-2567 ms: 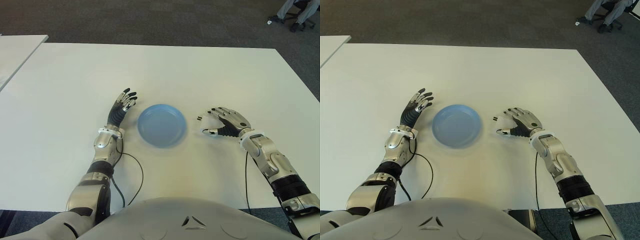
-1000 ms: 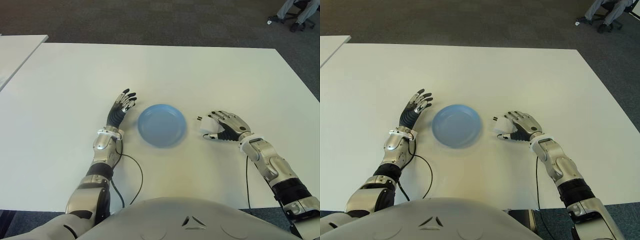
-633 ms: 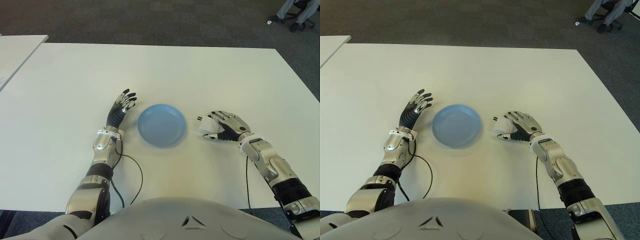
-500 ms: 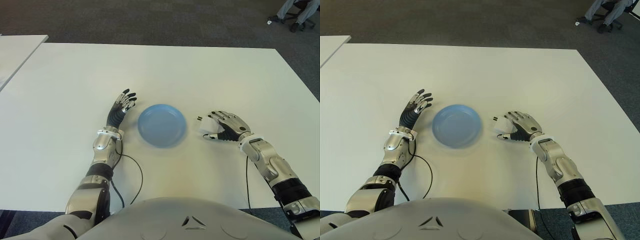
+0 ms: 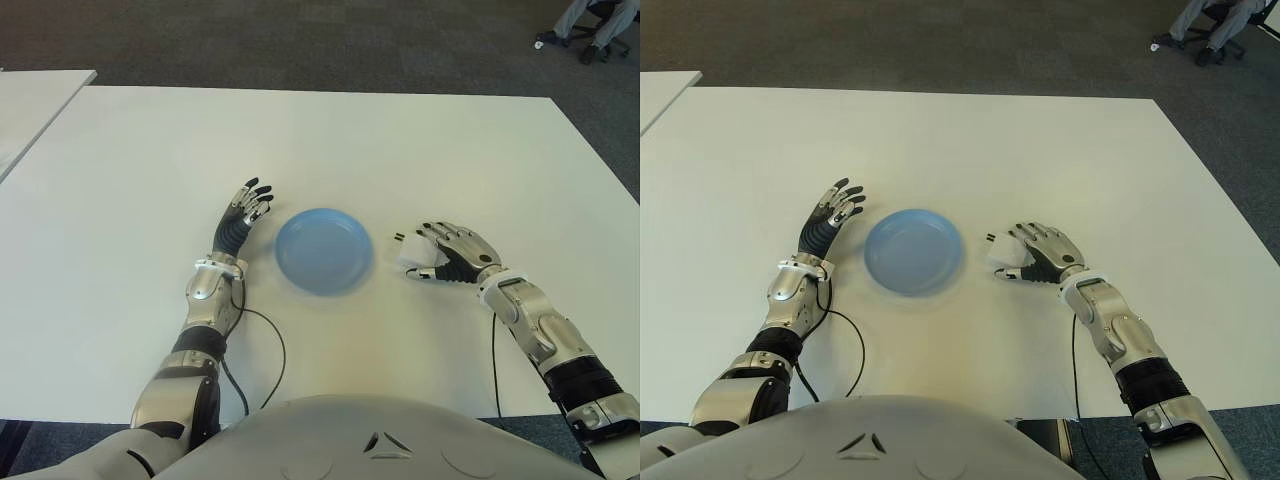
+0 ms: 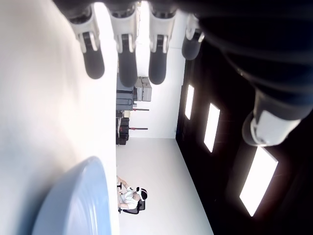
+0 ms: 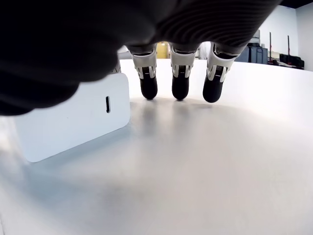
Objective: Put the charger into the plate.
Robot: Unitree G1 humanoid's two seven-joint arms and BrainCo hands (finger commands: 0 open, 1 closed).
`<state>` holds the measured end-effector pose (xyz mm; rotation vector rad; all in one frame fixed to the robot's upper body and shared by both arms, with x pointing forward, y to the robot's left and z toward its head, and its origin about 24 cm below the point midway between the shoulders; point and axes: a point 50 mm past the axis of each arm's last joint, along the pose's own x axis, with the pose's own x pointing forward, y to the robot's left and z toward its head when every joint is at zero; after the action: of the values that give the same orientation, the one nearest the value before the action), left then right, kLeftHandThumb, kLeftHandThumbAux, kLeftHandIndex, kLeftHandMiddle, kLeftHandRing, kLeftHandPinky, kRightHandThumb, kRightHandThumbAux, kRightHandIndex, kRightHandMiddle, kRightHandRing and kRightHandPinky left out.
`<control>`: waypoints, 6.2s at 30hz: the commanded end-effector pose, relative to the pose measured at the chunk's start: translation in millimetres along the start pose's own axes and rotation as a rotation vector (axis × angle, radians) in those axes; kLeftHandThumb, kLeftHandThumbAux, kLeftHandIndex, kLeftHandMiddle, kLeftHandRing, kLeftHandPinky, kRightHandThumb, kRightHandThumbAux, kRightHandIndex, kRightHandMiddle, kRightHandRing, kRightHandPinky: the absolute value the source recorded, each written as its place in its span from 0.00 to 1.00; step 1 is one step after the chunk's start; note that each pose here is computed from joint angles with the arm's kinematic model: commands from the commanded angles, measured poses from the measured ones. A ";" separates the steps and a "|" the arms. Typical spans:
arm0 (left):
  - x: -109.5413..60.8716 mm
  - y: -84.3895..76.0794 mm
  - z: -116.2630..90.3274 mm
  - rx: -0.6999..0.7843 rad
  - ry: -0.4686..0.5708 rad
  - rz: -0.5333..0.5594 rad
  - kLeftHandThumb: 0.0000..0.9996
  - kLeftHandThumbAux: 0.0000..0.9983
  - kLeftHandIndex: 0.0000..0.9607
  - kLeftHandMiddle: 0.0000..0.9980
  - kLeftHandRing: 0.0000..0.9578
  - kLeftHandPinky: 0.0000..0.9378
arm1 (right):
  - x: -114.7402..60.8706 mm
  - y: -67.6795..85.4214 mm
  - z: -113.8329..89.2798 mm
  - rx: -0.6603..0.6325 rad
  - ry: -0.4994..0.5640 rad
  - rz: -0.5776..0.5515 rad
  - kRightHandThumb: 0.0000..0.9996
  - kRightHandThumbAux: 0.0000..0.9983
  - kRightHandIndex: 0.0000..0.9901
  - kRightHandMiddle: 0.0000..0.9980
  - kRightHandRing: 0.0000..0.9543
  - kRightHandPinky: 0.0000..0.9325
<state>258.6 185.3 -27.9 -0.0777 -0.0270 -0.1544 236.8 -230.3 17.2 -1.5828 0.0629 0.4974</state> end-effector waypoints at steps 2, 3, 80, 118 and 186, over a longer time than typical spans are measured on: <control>-6.7 -1.1 -8.8 -0.029 0.044 0.003 0.00 0.49 0.02 0.19 0.21 0.21 | -0.4 3.7 -1.8 0.015 -0.008 0.021 0.28 0.19 0.00 0.00 0.00 0.00; -6.5 -1.3 -8.9 -0.031 0.044 0.002 0.00 0.49 0.02 0.19 0.21 0.21 | -0.2 3.0 -2.2 0.016 -0.009 0.019 0.28 0.19 0.00 0.00 0.00 0.01; -3.9 -6.8 -5.2 -0.093 0.010 -0.003 0.00 0.47 0.04 0.18 0.20 0.21 | -0.8 -27.7 -6.5 -0.161 0.038 -0.245 0.85 0.68 0.41 0.54 0.88 0.91; -0.6 -7.0 -8.7 -0.101 0.028 0.041 0.00 0.47 0.04 0.19 0.21 0.22 | -2.1 -94.9 48.2 -0.103 -0.177 -0.560 0.86 0.68 0.41 0.54 0.92 0.93; -0.6 -10.6 -10.0 -0.183 0.010 0.058 0.00 0.44 0.01 0.19 0.20 0.21 | 61.6 -58.1 130.3 0.151 -0.316 -0.279 0.85 0.68 0.40 0.53 0.87 0.90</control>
<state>264.0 176.1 -27.3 -0.2320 -0.0490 -0.1041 273.2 -85.5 51.1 -1.3388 -0.3569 0.5022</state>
